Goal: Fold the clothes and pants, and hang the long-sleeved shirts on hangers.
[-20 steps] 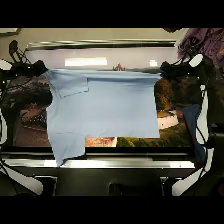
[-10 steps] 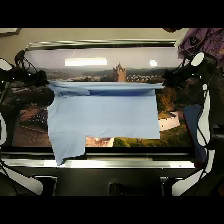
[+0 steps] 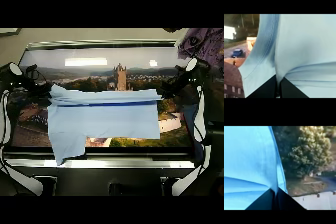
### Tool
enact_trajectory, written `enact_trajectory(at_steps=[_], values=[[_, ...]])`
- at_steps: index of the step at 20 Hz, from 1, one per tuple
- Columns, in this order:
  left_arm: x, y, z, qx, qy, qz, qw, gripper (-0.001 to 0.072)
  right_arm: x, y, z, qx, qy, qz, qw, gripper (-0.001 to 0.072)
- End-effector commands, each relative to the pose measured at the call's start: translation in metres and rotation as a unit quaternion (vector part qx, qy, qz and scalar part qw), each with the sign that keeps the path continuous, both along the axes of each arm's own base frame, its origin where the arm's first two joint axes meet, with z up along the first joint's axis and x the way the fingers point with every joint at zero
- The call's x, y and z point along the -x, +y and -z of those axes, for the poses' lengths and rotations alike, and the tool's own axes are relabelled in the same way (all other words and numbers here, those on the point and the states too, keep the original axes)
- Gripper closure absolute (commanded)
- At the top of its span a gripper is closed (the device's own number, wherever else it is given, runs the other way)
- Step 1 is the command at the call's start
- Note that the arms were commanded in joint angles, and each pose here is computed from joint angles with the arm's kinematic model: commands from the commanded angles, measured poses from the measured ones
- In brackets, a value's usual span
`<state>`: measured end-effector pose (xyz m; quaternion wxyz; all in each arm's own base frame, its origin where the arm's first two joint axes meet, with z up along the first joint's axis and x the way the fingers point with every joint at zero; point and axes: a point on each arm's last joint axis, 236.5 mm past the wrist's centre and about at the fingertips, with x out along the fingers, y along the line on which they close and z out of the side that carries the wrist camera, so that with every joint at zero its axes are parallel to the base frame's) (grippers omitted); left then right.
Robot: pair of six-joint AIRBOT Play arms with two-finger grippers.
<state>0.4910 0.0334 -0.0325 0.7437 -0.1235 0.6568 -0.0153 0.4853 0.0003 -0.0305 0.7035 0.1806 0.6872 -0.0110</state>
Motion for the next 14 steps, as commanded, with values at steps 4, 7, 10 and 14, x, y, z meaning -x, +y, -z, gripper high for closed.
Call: enact_trajectory(at_steps=[4, 7, 10, 14], values=[[-0.003, -0.012, 0.027, 0.001, 0.017, 0.008, 1.0, 0.0689, 0.017, 0.017, 0.03, -0.037, 0.065, 0.003, 0.997, 0.068], [-0.007, -0.016, 0.034, 0.002, 0.014, 0.009, 1.0, 0.0689, 0.025, 0.023, 0.044, -0.052, 0.093, 0.001, 0.994, 0.0679], [-0.02, -0.02, 0.032, 0.001, -0.011, 0.004, 1.0, 0.0642, 0.027, 0.029, 0.05, -0.066, 0.104, 0.007, 0.992, 0.0609], [-0.02, -0.03, 0.023, 0.023, -0.011, -0.02, 0.999, 0.0036, 0.034, 0.033, 0.046, -0.077, 0.116, -0.008, 0.99, 0.0269]])
